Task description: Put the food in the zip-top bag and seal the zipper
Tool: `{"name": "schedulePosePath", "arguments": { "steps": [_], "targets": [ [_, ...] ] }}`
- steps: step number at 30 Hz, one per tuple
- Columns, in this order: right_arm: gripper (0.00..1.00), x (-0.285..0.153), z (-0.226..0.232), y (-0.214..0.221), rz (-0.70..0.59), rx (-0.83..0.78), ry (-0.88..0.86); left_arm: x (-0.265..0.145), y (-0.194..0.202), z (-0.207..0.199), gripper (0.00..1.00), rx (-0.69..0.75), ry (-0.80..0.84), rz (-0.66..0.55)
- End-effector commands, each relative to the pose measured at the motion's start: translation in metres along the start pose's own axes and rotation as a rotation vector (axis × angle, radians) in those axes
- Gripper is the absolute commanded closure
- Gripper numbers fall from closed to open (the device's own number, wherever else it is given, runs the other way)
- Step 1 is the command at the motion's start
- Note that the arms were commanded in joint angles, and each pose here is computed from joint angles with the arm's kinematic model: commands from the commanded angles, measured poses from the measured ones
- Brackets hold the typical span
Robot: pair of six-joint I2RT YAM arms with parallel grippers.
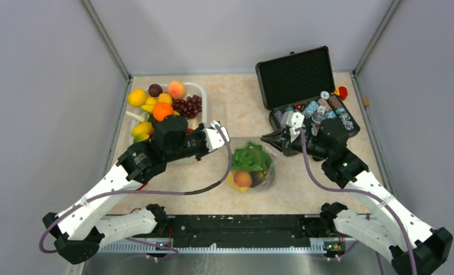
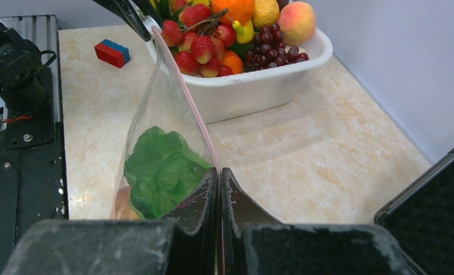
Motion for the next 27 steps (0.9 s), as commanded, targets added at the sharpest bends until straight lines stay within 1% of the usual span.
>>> {"name": "schedulePosePath", "arguments": {
  "steps": [1, 4, 6, 10, 11, 12, 13, 15, 18, 19, 20, 21, 24, 27],
  "targets": [
    [1.0, -0.003, -0.001, -0.012, -0.046, -0.024, 0.024, -0.021, 0.014, 0.008, 1.0, -0.027, -0.094, 0.065],
    [1.0, -0.001, 0.001, -0.011, -0.044, -0.012, 0.006, -0.025, 0.011, 0.011, 1.0, -0.03, -0.111, 0.052],
    [1.0, 0.0, 0.003, -0.01, -0.039, -0.003, -0.008, -0.026, 0.01, 0.013, 0.98, -0.032, -0.125, 0.048],
    [1.0, -0.001, 0.005, -0.013, -0.056, -0.006, -0.012, -0.03, 0.014, 0.019, 0.97, -0.023, -0.162, 0.069],
    [1.0, -0.001, 0.005, -0.014, -0.063, -0.008, -0.014, -0.032, 0.014, 0.021, 0.93, -0.022, -0.179, 0.074],
    [1.0, -0.001, 0.006, -0.014, -0.065, -0.008, -0.024, -0.033, 0.014, 0.022, 0.6, -0.025, -0.188, 0.071],
    [1.0, 0.0, 0.008, -0.015, -0.067, -0.008, -0.032, -0.033, 0.013, 0.023, 0.46, -0.034, -0.197, 0.06],
    [1.0, 0.001, 0.014, -0.016, -0.066, -0.001, -0.073, -0.034, 0.008, 0.021, 0.4, -0.047, -0.19, 0.033],
    [1.0, 0.001, 0.029, -0.018, -0.059, 0.017, -0.165, -0.038, 0.001, 0.029, 0.21, -0.085, -0.245, -0.003],
    [1.0, -0.001, 0.037, -0.019, -0.061, 0.018, -0.21, -0.044, -0.004, 0.04, 0.15, -0.094, -0.312, -0.026],
    [1.0, -0.003, 0.045, -0.019, -0.059, 0.02, -0.254, -0.05, -0.005, 0.049, 0.05, -0.109, -0.375, -0.038],
    [1.0, -0.006, 0.053, -0.019, -0.056, 0.022, -0.295, -0.057, -0.01, 0.057, 0.02, -0.124, -0.429, -0.065],
    [1.0, -0.016, 0.072, -0.023, -0.06, 0.029, -0.383, -0.082, -0.025, 0.075, 0.01, -0.16, -0.565, -0.171],
    [1.0, -0.03, 0.09, -0.033, -0.086, 0.017, -0.456, -0.104, -0.036, 0.083, 0.01, -0.186, -0.661, -0.271]
  ]
}}
Point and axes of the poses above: each gripper's point midway between its finger pads, its own x axis out along the fingers, its own z axis along the line the jaws close on, y = z × x, the point moved 1 cm from there along -x, back along the fingers, and after that the axes turned 14 degrees about x, right-handed, at the moved point
